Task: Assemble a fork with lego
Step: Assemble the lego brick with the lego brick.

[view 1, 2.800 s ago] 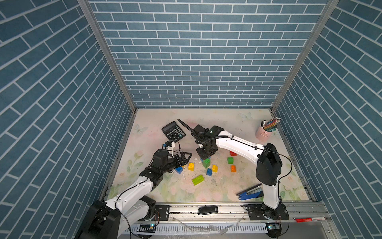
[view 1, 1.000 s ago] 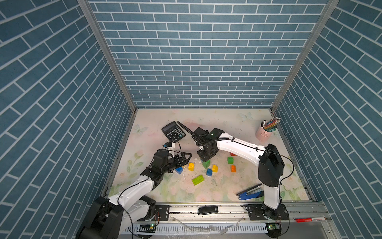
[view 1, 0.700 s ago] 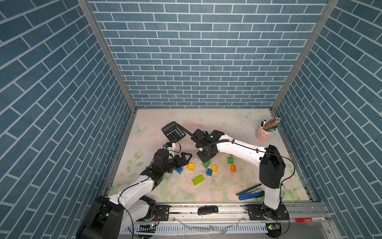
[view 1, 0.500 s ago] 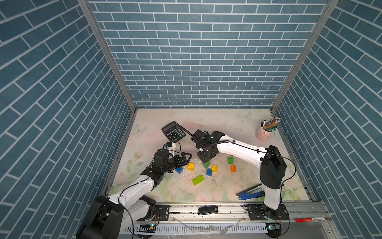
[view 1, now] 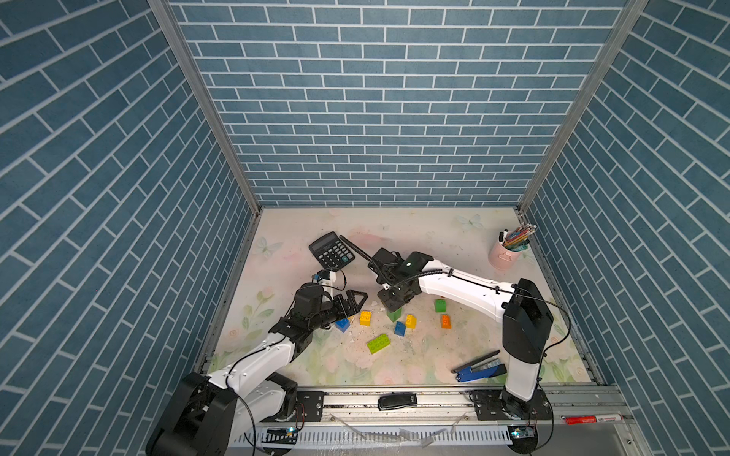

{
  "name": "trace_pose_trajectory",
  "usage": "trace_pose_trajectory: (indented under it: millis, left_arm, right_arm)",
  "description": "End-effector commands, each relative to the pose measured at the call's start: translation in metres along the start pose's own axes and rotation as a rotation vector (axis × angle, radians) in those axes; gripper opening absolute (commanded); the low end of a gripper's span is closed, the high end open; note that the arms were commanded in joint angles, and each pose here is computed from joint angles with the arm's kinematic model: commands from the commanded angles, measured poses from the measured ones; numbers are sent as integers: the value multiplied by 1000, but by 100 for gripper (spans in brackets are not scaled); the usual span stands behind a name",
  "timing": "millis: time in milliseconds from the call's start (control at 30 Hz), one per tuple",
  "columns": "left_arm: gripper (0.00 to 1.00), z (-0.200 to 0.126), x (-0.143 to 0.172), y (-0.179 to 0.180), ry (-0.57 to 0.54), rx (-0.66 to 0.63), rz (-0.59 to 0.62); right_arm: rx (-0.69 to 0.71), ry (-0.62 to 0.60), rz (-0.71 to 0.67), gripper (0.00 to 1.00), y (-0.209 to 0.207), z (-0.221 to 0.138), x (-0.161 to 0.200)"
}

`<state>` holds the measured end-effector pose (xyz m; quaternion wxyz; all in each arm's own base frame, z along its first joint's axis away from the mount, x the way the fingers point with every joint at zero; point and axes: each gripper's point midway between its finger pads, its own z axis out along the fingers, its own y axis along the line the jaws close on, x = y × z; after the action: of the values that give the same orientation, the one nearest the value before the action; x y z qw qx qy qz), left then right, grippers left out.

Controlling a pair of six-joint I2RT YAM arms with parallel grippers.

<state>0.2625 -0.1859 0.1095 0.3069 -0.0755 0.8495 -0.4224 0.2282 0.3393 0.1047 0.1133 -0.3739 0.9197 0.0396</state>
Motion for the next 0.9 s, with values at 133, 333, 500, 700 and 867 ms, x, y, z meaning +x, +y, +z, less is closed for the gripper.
trace_pose_trajectory:
  millis: [133,333,500,700,867]
  left_arm:
    - [98,-3,-5,-3,-14,3,23]
    - [98,-4,-4,-2,-16,-1,22]
    - [98,-4,-3,-2,-14,0,25]
    - [98,-3,-3,-2,-10,2,32]
    - [98,-3,-3,-2,-9,0,36]
  right_arm:
    - [6,249,27,8,-5,31,52]
    - [25,295,187,7,-6,30,57]
    - [48,304,152,7,-9,34,57]
    - [-25,256,-80,7,-3,34,55]
    - [-49,243,-114,7,0,38,55]
